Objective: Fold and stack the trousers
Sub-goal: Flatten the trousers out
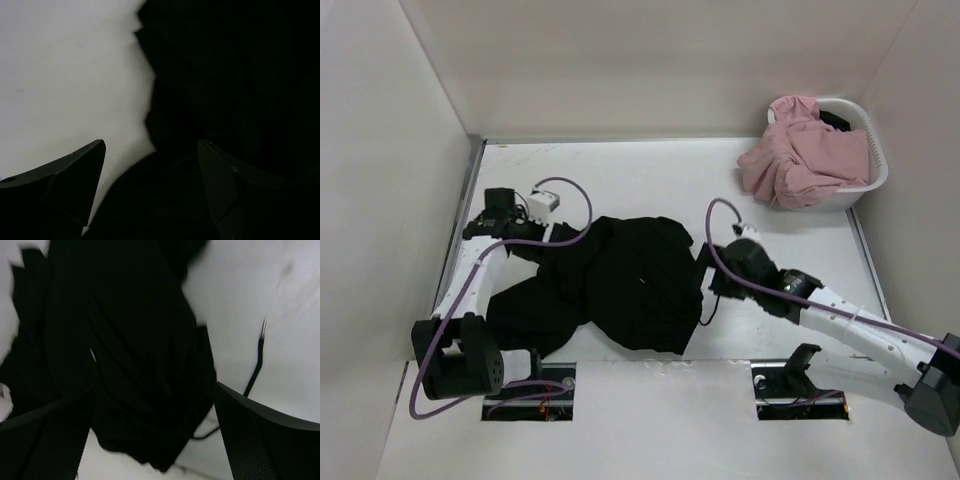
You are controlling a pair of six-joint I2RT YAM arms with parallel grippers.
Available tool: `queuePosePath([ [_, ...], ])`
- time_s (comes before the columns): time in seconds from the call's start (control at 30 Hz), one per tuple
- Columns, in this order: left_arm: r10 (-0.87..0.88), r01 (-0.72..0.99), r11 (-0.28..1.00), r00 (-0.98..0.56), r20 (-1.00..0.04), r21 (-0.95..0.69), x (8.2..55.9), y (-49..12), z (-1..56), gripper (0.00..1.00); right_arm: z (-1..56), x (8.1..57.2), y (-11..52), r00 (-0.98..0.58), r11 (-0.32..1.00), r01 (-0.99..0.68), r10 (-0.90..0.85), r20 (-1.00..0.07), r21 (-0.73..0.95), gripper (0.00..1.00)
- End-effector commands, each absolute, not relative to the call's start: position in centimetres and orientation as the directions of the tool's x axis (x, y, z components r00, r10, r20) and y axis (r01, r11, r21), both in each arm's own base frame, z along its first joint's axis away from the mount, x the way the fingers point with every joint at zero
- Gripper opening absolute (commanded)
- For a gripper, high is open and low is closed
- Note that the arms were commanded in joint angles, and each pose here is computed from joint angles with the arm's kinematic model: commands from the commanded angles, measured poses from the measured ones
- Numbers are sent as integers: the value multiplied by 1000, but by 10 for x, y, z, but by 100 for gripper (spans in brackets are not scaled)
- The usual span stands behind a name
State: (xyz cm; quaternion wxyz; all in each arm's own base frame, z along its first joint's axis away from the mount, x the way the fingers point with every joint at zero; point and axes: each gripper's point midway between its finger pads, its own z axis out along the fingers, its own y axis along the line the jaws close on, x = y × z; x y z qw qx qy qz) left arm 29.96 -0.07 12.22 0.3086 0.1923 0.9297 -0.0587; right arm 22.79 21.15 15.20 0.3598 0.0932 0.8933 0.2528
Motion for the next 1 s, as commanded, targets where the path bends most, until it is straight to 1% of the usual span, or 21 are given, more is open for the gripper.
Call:
queuePosePath([
  [0.0, 338, 480, 869, -754, -563, -120, 277, -44, 103, 73, 119, 169, 229, -840, 798, 91, 383, -384, 596, 100],
  [0.07, 373, 508, 850, -765, -524, -136, 268, -57, 85, 71, 104, 138, 239, -886, 785, 107, 353, -299, 610, 100],
  [0.13, 399, 522, 843, -768, -502, -129, 266, -66, 71, 71, 91, 117, 244, -910, 780, 126, 337, -241, 614, 100],
  [0.27, 377, 496, 862, -766, -520, -107, 283, -69, 64, 71, 77, 109, 255, -916, 749, 146, 349, -198, 646, 100],
  [0.3, 378, 497, 861, -766, -520, -107, 287, -70, 63, 69, 73, 109, 260, -920, 744, 151, 347, -183, 651, 100],
  [0.37, 387, 504, 856, -770, -507, -112, 292, -74, 60, 61, 70, 113, 271, -928, 731, 148, 335, -162, 666, 100],
  [0.4, 388, 505, 855, -774, -500, -118, 294, -76, 58, 56, 69, 114, 279, -936, 728, 137, 317, -153, 672, 100],
  [0.47, 393, 510, 851, -777, -492, -124, 298, -80, 57, 38, 65, 115, 292, -947, 730, 125, 289, -138, 672, 100],
  [0.53, 395, 510, 851, -777, -490, -124, 300, -82, 57, 23, 56, 113, 305, -964, 742, 113, 243, -109, 661, 100],
  [0.57, 392, 508, 852, -777, -492, -124, 301, -82, 59, 18, 52, 109, 312, -973, 745, 101, 211, -89, 659, 91],
  [0.6, 385, 503, 856, -776, -499, -123, 303, -82, 62, 13, 50, 107, 316, -980, 746, 86, 183, -79, 660, 77],
  [0.63, 376, 497, 859, -773, -511, -119, 306, -81, 66, 9, 50, 106, 318, -983, 746, 74, 168, -80, 662, 57],
  [0.67, 362, 485, 867, -769, -527, -112, 309, -77, 73, 6, 51, 111, 316, -980, 746, 73, 176, -90, 662, 34],
  [0.7, 342, 463, 881, -764, -548, -96, 315, -70, 82, 3, 56, 124, 310, -969, 740, 84, 217, -118, 667, 16],
  [0.73, 318, 436, 897, -753, -575, -74, 324, -60, 93, 2, 61, 138, 303, -956, 734, 101, 259, -139, 672, 5],
  [0.77, 297, 408, 912, -738, -606, -49, 334, -50, 106, 0, 71, 159, 295, -937, 721, 109, 305, -173, 684, 0],
  [0.8, 277, 374, 927, -717, -640, -18, 346, -36, 122, 0, 93, 194, 284, -903, 706, 97, 358, -235, 701, 0],
  [0.87, 240, 294, 954, -661, -711, 49, 376, -5, 162, 0, 134, 244, 268, -852, 703, 42, 397, -343, 710, 0],
  [0.97, 185, 140, 982, -552, -813, 128, 421, 52, 236, 0, 219, 320, 236, -738, 742, -61, 417, -530, 668, 0],
])
